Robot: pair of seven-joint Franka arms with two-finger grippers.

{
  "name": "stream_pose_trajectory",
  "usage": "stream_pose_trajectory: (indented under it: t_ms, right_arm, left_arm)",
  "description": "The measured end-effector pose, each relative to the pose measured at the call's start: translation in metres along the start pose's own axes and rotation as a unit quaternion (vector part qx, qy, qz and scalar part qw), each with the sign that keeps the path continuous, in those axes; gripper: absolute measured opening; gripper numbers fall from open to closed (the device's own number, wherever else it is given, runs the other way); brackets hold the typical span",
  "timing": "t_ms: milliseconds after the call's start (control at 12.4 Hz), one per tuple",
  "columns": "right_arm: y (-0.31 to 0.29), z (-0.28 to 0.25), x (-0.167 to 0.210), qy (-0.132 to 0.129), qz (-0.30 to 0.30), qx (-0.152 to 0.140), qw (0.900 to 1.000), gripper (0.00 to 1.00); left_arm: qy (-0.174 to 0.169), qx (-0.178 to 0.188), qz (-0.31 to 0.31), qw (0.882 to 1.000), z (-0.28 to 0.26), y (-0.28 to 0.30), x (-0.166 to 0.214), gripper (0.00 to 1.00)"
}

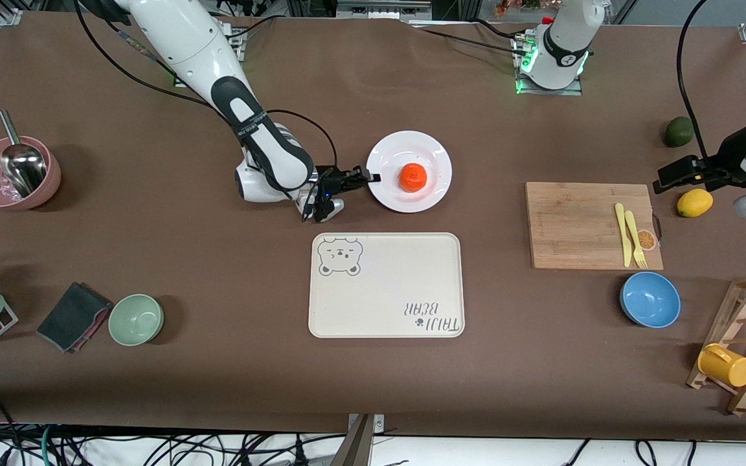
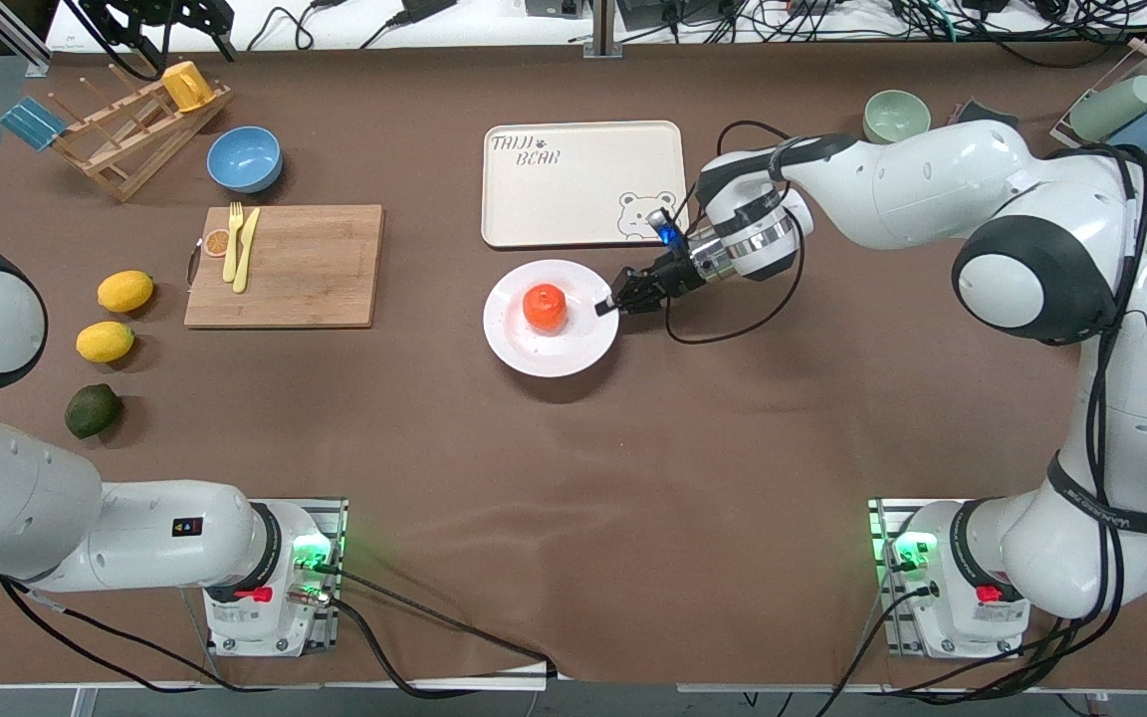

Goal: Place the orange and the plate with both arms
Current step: 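Slide the plate with the right gripper onto the cream tray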

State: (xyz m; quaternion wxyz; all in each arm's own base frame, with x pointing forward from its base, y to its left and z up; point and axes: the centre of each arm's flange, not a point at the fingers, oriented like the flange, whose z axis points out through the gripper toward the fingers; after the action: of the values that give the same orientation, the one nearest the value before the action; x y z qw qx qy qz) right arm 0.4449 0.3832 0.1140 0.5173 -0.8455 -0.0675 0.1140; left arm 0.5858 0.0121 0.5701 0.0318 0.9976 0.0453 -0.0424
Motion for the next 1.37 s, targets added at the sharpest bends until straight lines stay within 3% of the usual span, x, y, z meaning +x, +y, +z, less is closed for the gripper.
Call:
stream_pose_trajectory:
  t_ms: [241, 402, 562, 723, 1045, 1366]
  right_arm:
    - [-0.020, -0.043, 0.038, 0.012, -0.042, 0.008, 0.999, 0.04]
    - [-0.030, -0.081, 0.069, 0.041, -0.061, 0.011, 0.997, 0.04]
    - [-0.035, -0.112, 0.098, 0.067, -0.053, 0.010, 0.996, 0.04]
    - [-0.039, -0.126, 0.125, 0.071, -0.029, -0.007, 0.997, 0.04]
    - [-0.021, -0.110, 0.174, 0.100, 0.000, -0.022, 0.995, 0.04]
    - [0.000, -0.070, 0.194, 0.113, 0.002, -0.034, 0.993, 0.04]
  left_arm:
    - [0.000, 0.000, 0.000, 1.000, 0.000, 0.000, 0.000, 1.00]
    - [0.000, 0.000, 0.000, 1.000, 0.000, 0.000, 0.000, 1.00]
    - [0.000, 0.000, 0.000, 1.000, 0.000, 0.000, 0.000, 1.00]
    - [0.000, 0.000, 0.000, 1.000, 0.000, 0.000, 0.000, 1.00]
    - [0.000, 0.000, 0.000, 1.000, 0.000, 0.001, 0.000, 1.00]
    - [0.000, 0.000, 0.000, 1.000, 0.000, 0.001, 0.000, 1.00]
